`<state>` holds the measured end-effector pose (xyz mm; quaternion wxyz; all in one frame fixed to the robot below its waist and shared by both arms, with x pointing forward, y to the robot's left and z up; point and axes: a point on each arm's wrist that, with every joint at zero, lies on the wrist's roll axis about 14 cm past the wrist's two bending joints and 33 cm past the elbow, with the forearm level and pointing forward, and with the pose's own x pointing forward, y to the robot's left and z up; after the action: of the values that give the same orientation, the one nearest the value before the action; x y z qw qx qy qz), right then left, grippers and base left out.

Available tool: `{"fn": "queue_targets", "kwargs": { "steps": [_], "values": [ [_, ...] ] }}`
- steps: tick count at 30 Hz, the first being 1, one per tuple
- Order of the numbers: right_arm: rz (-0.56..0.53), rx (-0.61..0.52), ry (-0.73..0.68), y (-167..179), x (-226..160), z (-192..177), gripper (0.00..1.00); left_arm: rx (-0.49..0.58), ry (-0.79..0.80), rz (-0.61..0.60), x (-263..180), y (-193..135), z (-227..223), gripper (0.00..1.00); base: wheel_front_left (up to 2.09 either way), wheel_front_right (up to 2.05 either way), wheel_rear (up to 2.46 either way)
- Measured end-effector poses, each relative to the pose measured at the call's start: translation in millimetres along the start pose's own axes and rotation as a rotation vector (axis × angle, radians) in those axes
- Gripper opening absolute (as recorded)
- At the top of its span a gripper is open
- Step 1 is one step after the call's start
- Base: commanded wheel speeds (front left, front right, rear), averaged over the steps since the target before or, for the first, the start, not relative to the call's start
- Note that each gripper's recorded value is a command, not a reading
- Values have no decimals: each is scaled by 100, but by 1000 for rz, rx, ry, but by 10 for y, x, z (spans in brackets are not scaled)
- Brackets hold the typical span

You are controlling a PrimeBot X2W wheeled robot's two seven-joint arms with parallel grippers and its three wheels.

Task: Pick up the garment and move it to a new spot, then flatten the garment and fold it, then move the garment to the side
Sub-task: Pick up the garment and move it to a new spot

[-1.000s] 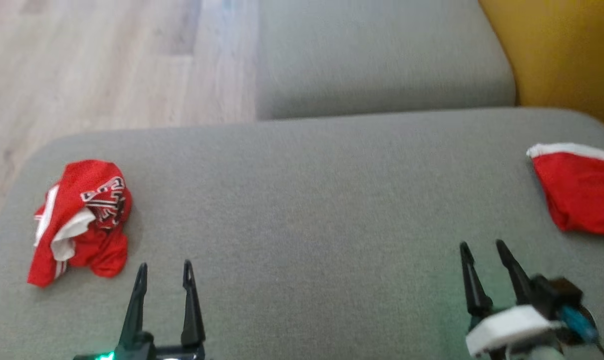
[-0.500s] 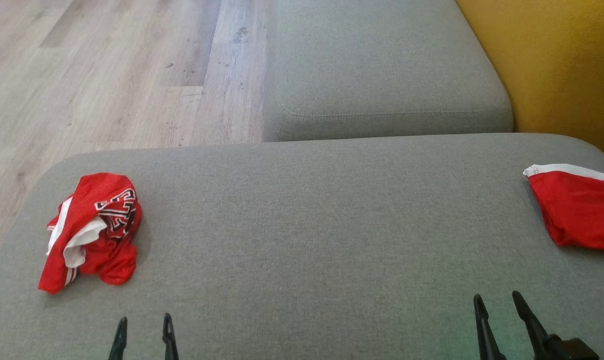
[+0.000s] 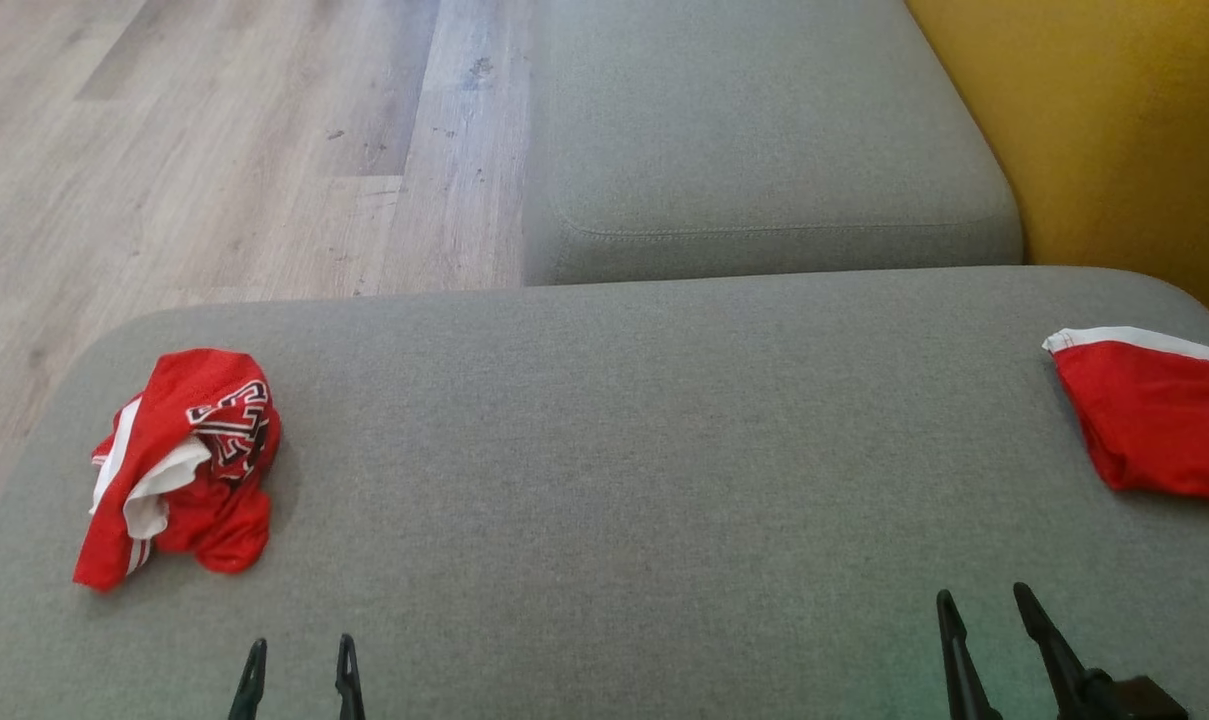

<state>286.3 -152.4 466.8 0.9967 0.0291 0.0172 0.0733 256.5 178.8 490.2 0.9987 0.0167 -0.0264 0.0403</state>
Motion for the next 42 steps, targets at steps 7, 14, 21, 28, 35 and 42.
{"fn": "queue_targets", "kwargs": {
  "steps": [7, 14, 21, 28, 35, 42],
  "values": [
    [-3, 1, -6, -4, -5, 17, 100, -2, 17, -13, 7, -25, -51, 100, 0, 0, 0],
    [8, -2, -18, 26, 12, 57, 100, -8, 24, -12, 0, -17, -74, 100, 0, 0, 0],
    [76, -15, -10, 206, 116, 59, 100, -28, 18, 35, -13, 115, -62, 100, 0, 0, 0],
    [233, -27, 17, 644, 302, 18, 100, -8, -1, 174, -183, 472, -7, 100, 0, 0, 0],
    [377, -38, 18, 1066, 552, 46, 100, 1, -4, 336, -443, 843, 25, 100, 0, 0, 0],
    [456, -38, 46, 1298, 626, -30, 100, 13, 22, 426, -628, 1052, -18, 100, 0, 0, 0]
  ]
}}
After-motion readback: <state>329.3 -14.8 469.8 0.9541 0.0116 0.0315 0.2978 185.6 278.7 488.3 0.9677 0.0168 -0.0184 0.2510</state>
